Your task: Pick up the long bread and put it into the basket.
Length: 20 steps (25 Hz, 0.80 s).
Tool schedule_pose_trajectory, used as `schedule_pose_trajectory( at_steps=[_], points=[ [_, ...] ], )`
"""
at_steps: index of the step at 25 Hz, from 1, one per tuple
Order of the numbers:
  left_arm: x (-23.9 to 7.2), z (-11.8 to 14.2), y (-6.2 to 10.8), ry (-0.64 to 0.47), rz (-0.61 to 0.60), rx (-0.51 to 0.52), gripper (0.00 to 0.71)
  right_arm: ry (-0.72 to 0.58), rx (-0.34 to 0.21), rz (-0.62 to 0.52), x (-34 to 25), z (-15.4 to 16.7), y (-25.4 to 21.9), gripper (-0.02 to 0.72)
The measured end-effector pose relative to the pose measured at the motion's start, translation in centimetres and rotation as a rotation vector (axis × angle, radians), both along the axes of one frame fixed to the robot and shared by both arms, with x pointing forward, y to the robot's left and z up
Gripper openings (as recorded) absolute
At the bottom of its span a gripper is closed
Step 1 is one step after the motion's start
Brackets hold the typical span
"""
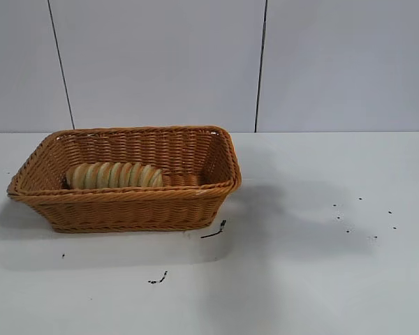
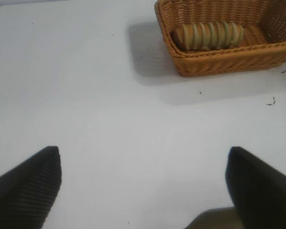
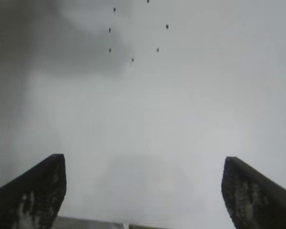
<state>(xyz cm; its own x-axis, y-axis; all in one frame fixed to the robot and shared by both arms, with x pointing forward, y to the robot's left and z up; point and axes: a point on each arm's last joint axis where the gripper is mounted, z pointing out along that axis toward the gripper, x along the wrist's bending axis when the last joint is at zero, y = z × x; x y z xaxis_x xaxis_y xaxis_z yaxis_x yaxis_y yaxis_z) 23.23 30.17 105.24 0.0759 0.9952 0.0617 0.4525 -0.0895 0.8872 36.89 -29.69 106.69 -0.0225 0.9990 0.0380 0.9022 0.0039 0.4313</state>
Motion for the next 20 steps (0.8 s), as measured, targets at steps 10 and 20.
schedule_pose_trajectory(
  at_steps=[10,20],
  points=[
    [0.0,0.0,0.0,0.0,0.0,0.0,0.696,-0.409,-0.01,-0.004,-9.2,-1.8,0.2,0.61],
    [0.0,0.0,0.0,0.0,0.0,0.0,0.696,-0.675,-0.016,-0.004,-13.3,-1.5,0.3,0.61]
  ],
)
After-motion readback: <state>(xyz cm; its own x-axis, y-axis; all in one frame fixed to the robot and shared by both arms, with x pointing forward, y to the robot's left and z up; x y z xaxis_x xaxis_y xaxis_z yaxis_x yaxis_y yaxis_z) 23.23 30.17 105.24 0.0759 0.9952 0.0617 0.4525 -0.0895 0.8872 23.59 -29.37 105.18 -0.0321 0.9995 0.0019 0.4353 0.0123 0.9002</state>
